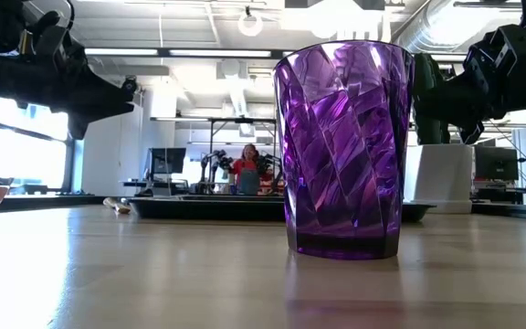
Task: Pick and place plate/cup/fork/spoon on tray
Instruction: Put the orange spoon on the left side of the black tray
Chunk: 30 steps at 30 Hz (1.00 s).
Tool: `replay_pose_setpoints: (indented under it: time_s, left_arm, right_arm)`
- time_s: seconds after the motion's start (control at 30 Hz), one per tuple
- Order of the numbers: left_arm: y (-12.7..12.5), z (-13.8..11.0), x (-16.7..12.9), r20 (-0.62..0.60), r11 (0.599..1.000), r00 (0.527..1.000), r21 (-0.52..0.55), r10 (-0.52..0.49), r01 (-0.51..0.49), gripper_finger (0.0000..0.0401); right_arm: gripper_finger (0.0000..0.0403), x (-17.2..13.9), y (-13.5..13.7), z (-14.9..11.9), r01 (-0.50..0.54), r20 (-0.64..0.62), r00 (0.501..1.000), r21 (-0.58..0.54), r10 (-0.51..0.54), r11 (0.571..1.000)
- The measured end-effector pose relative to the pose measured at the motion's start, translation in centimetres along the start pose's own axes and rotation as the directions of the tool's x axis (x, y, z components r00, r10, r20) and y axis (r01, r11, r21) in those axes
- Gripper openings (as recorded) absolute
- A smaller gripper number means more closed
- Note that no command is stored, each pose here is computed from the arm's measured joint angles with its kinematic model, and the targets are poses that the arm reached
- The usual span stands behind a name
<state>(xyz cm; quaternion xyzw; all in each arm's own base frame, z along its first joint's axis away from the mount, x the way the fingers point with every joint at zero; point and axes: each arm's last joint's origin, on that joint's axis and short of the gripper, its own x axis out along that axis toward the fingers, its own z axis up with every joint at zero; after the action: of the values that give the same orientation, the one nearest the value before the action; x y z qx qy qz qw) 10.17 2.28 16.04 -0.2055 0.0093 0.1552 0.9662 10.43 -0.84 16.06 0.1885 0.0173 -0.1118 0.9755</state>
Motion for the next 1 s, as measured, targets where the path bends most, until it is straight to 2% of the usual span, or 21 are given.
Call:
replay_pose_setpoints:
  time_s: [0.2, 0.37, 0.77, 0.9, 1.0]
  left_arm:
    - [0.0, 0.0, 0.0, 0.001, 0.998, 1.0, -0.07, 0.001, -0.001, 0.0094]
    - [0.0, 0.01, 0.0, 0.001, 1.0, 1.0, -0.029, 0.002, -0.002, 0.0094]
    - [0.02, -0.02, 0.03, -0.002, 1.0, 1.0, -0.026, 0.006, -0.007, 0.0098]
    - [0.1, 0.03, 0.03, 0.014, 0.999, 0.999, -0.017, 0.036, -0.035, 0.0114]
    - [0.23, 0.24, 0.01, 0.055, 0.994, 0.994, -0.056, 0.094, -0.09, 0.0128]
  right_arm:
    - [0.0122, 0.0, 0.0, 0.0, 0.0, 0.0, 1.0, 0.008, 0.0, 1.0]
    - [0.0122, 0.0, 0.0, -0.01, 0.0, 0.0, 1.0, 0.005, 0.0, 1.0]
    - [0.0122, 0.0, -0.02, 0.01, 0.006, 0.003, 1.0, 0.005, -0.006, 1.0]
    - [0.0122, 0.0, -0.03, 0.0, 0.008, 0.003, 1.0, 0.004, -0.008, 1.0]
    - [0.0122, 0.0, -0.02, 0.0, 0.007, 0.003, 1.0, 0.004, -0.007, 1.0]
